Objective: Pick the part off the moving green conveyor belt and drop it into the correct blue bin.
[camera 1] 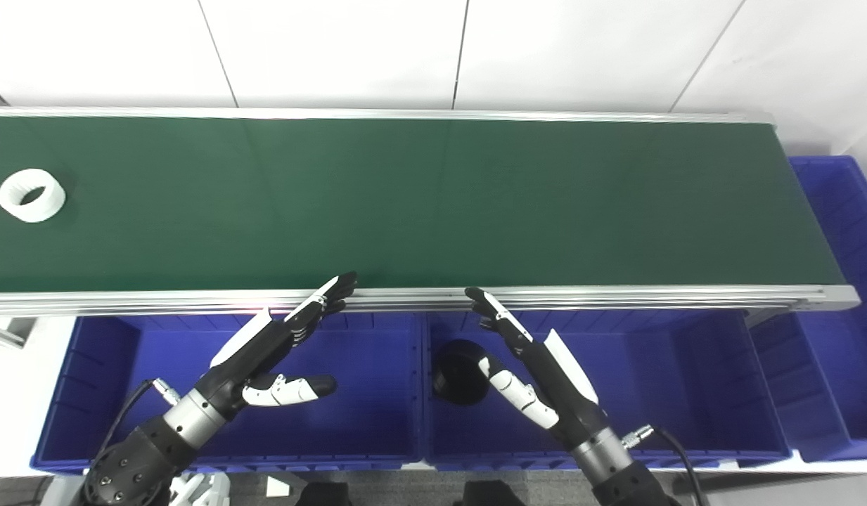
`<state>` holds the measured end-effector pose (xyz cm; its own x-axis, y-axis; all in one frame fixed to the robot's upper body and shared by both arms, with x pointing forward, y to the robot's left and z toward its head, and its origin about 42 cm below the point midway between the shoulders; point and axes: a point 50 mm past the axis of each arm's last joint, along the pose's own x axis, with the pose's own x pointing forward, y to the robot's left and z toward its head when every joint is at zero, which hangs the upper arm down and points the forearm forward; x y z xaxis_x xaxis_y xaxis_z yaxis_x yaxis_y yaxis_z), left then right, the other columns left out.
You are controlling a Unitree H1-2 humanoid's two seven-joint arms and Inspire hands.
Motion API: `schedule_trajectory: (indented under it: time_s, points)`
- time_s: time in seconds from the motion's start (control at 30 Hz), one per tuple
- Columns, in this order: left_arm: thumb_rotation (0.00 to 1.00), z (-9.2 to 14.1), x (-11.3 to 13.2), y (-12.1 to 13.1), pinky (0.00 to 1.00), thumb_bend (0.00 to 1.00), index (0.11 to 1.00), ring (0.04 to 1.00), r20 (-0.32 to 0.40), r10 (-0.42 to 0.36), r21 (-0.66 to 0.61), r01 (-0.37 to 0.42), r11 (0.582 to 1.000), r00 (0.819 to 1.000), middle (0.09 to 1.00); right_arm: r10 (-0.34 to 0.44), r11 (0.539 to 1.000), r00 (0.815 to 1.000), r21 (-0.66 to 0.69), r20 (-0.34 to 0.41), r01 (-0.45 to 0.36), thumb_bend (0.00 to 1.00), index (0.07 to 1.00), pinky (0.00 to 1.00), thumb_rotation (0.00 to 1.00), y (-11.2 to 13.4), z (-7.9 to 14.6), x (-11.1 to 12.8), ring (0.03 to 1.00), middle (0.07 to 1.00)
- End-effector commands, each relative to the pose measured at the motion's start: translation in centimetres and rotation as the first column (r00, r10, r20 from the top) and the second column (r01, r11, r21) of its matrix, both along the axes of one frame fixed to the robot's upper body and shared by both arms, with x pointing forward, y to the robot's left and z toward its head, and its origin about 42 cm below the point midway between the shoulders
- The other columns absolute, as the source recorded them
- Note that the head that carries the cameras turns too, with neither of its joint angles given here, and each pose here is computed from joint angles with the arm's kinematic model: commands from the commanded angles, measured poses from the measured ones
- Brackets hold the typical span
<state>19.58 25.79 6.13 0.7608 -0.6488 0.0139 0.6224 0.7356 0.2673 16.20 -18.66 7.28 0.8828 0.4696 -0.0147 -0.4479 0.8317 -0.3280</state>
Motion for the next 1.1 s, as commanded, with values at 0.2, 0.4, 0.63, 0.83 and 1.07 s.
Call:
schedule_trajectory:
  time_s: [0.2,0.4,0.63,0.83,1.07]
  points:
    - [0.65,0.57,0.09,0.22,0.98,0.46,1.000,1.000,0.031,0.014,-0.010,-0.014,1.000,0.999,1.000,0.009,0.999,0.998,0.034,0.063,-0.011,0.41,0.962,0.91,0.95,0.22,1.06,0.10,0.954,0.979]
    - [0.65,0.66,0.09,0.12,0.98,0.46,1.000,1.000,0.036,0.014,-0.011,-0.014,1.000,0.999,1.000,0.014,0.999,0.998,0.034,0.060,-0.016,0.41,0.965,0.91,0.96,0.18,1.06,0.13,0.957,0.981]
    - [0.64,0.60,-0.03,0.08,0.97,0.47,1.000,1.000,0.029,0.017,-0.018,-0.017,1.000,0.999,1.000,0.013,0.999,0.998,0.033,0.063,-0.016,0.41,0.964,0.90,0.96,0.16,1.04,0.12,0.953,0.979]
    - [0.65,0.63,0.01,0.09,0.97,0.47,1.000,1.000,0.036,0.014,-0.015,-0.013,1.000,0.999,1.000,0.012,0.999,0.998,0.030,0.061,-0.014,0.41,0.963,0.91,0.95,0.17,1.06,0.10,0.953,0.979]
    - [0.64,0.64,0.08,0.03,0.97,0.46,1.000,1.000,0.037,0.014,-0.018,-0.013,1.000,0.999,1.000,0.012,0.999,0.998,0.030,0.060,-0.014,0.42,0.966,0.91,0.96,0.12,1.10,0.18,0.957,0.980]
